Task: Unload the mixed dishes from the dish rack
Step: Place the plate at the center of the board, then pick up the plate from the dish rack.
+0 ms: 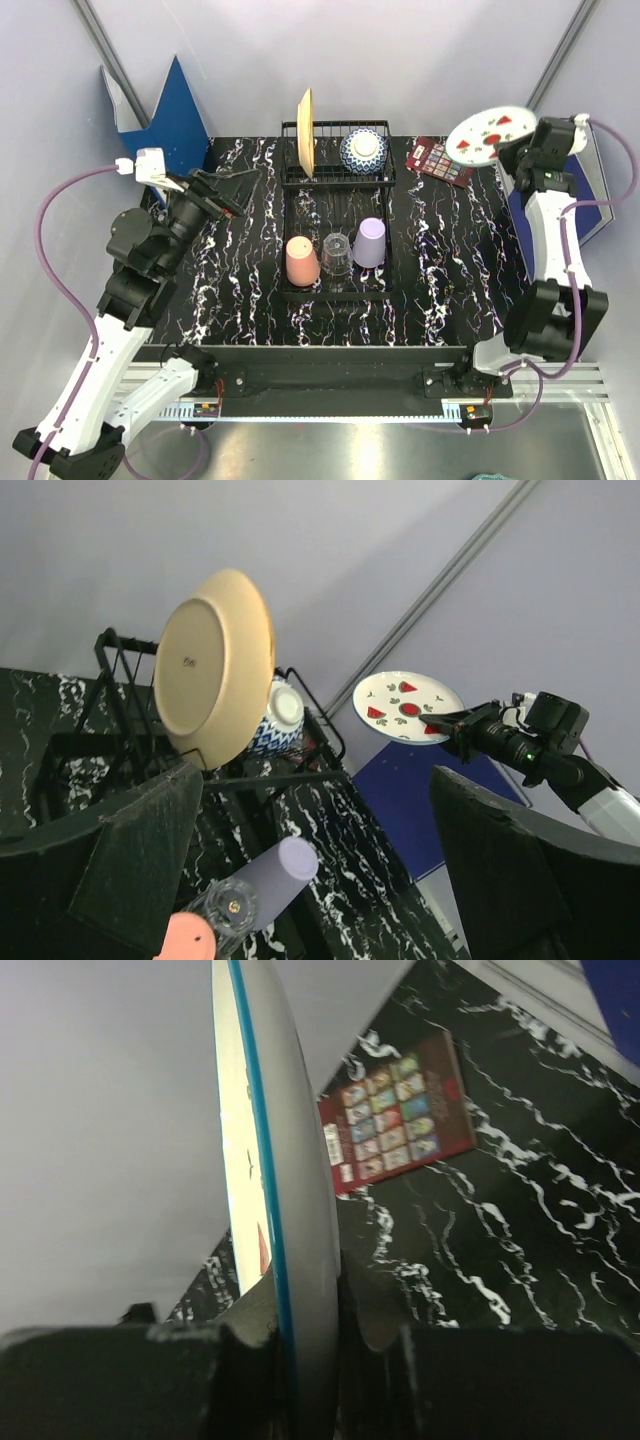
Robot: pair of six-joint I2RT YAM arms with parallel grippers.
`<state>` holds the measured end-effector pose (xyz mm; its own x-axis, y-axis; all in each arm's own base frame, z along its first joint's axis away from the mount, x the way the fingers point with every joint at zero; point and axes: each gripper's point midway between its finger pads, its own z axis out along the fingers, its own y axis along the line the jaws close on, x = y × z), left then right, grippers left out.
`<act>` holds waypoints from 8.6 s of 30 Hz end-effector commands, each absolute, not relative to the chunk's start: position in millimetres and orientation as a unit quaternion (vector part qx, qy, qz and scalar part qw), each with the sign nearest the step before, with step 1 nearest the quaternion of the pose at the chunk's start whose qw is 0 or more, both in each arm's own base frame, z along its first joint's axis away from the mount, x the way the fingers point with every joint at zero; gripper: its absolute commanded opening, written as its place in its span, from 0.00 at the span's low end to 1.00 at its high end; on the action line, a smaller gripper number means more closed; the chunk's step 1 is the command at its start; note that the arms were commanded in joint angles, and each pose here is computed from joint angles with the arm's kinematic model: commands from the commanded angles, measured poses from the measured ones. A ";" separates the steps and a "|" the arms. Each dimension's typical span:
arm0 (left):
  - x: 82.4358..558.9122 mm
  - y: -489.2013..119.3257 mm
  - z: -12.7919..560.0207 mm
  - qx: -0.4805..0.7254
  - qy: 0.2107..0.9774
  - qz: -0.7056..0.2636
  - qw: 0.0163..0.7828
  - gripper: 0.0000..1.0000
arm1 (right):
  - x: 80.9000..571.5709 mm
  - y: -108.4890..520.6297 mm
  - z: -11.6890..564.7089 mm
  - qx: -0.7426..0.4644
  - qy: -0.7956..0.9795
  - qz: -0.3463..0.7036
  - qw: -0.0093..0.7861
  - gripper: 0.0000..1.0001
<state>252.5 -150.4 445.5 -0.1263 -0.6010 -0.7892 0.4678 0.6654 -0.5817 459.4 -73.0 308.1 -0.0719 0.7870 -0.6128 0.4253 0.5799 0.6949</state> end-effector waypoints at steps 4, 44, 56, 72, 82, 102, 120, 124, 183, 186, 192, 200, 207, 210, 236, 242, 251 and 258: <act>263.2 -150.2 421.9 -0.059 0.641 -0.389 0.659 0.99 | 508.9 -61.2 303.1 0.385 0.681 0.287 0.553 0.00; 295.5 -173.6 352.2 -0.063 0.716 -0.374 0.586 0.99 | 539.5 -45.9 118.6 0.406 0.749 0.313 0.419 0.42; 288.9 -172.4 353.0 -0.061 0.718 -0.377 0.581 0.99 | 495.6 -54.4 118.5 0.454 0.779 0.221 0.372 0.43; 280.2 -177.2 331.5 -0.059 0.731 -0.390 0.557 0.99 | 448.0 -46.7 88.3 0.454 0.809 0.182 0.327 0.35; 281.5 -174.8 323.5 -0.061 0.737 -0.380 0.556 0.99 | 445.1 -41.3 59.6 0.460 0.816 0.174 0.303 0.00; 284.9 -179.9 308.3 -0.057 0.750 -0.379 0.539 0.99 | 438.4 -41.8 14.2 0.464 0.844 0.113 0.244 0.38; 288.2 -174.9 312.5 -0.058 0.756 -0.359 0.544 0.99 | 384.4 -40.5 63.2 0.452 0.848 0.076 0.268 0.41; 293.0 -170.0 320.8 -0.061 0.755 -0.343 0.555 0.99 | 375.6 -34.7 98.5 0.441 0.838 0.087 0.308 0.41; 440.4 -248.8 343.3 0.068 0.794 0.026 0.604 0.52 | 336.6 124.2 279.7 0.123 0.811 0.138 0.556 0.41; 439.0 -247.9 341.8 0.066 0.794 0.024 0.604 0.41 | 337.3 124.3 279.1 0.124 0.811 0.137 0.555 0.41; 434.7 -242.4 354.3 0.056 0.787 0.020 0.615 0.10 | 337.0 124.2 279.6 0.124 0.810 0.137 0.556 0.41; 427.4 -233.7 377.4 0.045 0.774 0.016 0.632 0.00 | 337.0 121.8 280.5 0.128 0.809 0.134 0.558 0.41; 423.2 -230.3 385.4 0.026 0.767 0.019 0.641 0.00 | 337.7 120.7 278.5 0.129 0.810 0.129 0.558 0.41; 421.4 -224.4 394.8 0.001 0.757 0.019 0.654 0.00 | 337.6 120.2 277.9 0.129 0.810 0.128 0.558 0.41; 367.7 -178.3 534.1 -0.121 0.626 -0.021 0.770 0.00 | 339.4 118.7 284.1 0.132 0.805 0.126 0.564 0.41; 340.8 -179.1 554.3 -0.109 0.620 -0.103 0.770 0.00 | 338.7 126.9 293.5 0.132 0.802 0.152 0.563 0.40; 294.1 -226.7 556.3 0.002 0.630 -0.318 0.708 0.00 | 313.3 166.0 354.4 0.102 0.740 0.322 0.582 0.50; 266.1 -260.3 527.3 0.074 0.612 -0.508 0.601 0.00 | 276.6 176.9 411.9 0.067 0.674 0.420 0.604 0.92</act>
<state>306.0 -232.1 477.8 -0.1850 -0.3524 -0.9174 0.4450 0.8023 -0.3979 299.0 160.6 361.6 -0.2922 0.5414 -0.7884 -0.2426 0.7554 0.6087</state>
